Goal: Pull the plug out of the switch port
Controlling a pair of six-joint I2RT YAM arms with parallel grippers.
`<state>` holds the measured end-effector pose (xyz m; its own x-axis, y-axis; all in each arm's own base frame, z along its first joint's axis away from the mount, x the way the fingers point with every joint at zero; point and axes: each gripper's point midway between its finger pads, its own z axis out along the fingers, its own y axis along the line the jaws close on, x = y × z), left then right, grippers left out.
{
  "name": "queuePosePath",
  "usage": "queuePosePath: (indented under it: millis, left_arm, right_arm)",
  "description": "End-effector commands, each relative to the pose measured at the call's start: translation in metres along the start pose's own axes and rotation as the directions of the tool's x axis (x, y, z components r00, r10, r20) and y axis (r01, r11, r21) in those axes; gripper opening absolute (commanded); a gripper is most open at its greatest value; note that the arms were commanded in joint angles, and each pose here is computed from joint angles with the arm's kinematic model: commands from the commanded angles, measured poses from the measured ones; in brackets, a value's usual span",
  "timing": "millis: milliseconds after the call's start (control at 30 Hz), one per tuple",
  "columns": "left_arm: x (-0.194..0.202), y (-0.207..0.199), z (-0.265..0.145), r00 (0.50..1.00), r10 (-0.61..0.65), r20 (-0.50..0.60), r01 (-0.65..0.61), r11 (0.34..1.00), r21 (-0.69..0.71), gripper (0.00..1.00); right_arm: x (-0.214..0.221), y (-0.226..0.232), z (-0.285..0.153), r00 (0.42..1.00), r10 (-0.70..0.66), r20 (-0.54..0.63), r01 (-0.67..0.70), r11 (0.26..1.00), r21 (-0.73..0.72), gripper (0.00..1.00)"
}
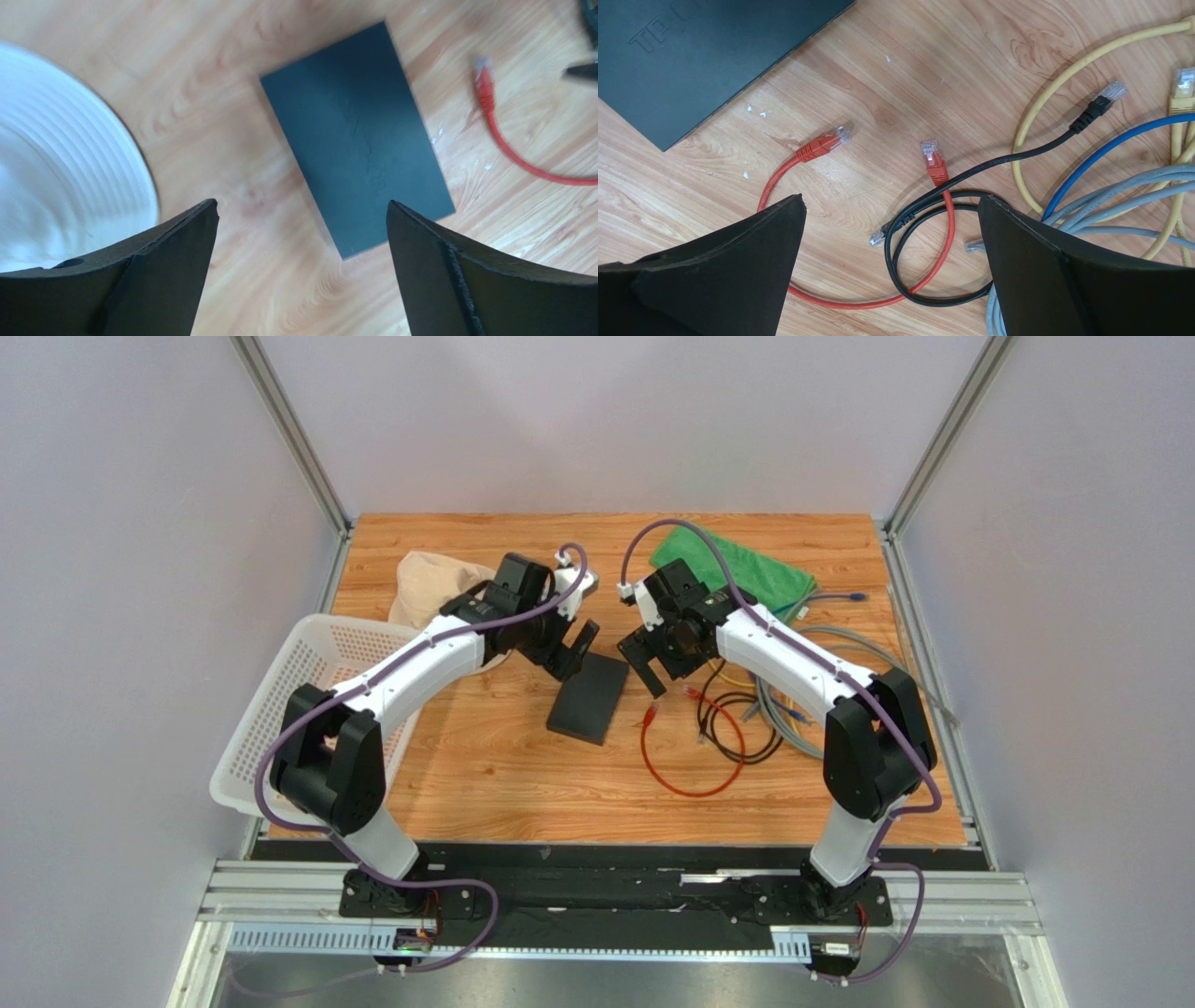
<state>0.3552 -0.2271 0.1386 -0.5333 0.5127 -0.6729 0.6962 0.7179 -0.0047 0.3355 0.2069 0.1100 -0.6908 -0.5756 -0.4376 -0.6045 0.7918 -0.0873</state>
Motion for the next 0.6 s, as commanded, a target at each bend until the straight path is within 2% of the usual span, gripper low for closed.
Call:
queuePosePath:
  millis: [0,167,333,567]
  left_arm:
    - [0.017,0.005,-0.009,0.998,-0.067,0.009,0.067,0.996,-0.066,0.99]
    - [0.033,0.020,-0.008,0.997,-0.065,-0.029,0.059,0.986,-0.156,0.99]
    - [0.021,0.029,-0.013,0.999,-0.054,-0.009,0.051,0.985,-0.167,0.99]
    - [-0.017,0.103,-0.059,0.981,-0.162,0.106,0.187,0.937,-0.294,0.99]
  right_arm:
    - [-0.027,-0.017,-0.017,0.995,0.015,0.099,-0.023,0.997,0.074,1.00]
    - [-0.029,-0.026,-0.017,0.995,-0.008,0.103,-0.004,0.993,0.122,1.00]
    - [-0.035,-0.033,-0.020,0.994,-0.020,0.111,0.002,0.988,0.154,1.00]
    - [-0.065,-0.073,-0.035,0.985,0.000,0.170,-0.047,0.960,0.277,1.00]
